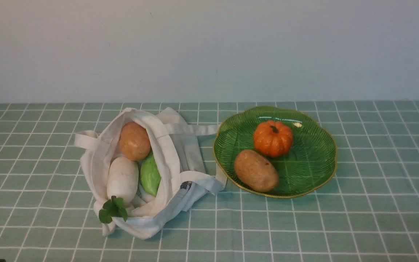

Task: Take vegetables from cloth bag on blue coffee tablecloth place on plate.
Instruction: 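Reach the gripper into the cloth bag toward the vegetables inside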

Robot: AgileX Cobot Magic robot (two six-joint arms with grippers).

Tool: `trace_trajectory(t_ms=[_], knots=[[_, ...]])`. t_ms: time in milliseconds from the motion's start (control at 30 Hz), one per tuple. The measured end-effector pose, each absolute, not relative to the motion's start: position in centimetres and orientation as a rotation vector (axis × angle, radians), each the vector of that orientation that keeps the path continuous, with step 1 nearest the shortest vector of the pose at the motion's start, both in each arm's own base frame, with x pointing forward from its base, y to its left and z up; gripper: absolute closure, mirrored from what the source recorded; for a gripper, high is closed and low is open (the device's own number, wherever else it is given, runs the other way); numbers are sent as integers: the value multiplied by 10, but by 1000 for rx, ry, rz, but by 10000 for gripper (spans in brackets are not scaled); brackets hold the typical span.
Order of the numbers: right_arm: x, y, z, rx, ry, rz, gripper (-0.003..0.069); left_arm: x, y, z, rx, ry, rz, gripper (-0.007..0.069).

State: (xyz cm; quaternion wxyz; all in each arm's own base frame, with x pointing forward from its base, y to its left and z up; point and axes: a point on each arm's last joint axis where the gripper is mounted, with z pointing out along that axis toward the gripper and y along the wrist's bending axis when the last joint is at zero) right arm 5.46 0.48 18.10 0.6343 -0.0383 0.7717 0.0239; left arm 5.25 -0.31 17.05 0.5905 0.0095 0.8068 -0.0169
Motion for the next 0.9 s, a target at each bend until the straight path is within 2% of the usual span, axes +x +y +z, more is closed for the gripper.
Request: trace_trajectory(t_ms=[900], knots=[[55, 5, 181, -96, 1764, 47, 673, 53, -3, 170, 22, 1878, -39, 630]])
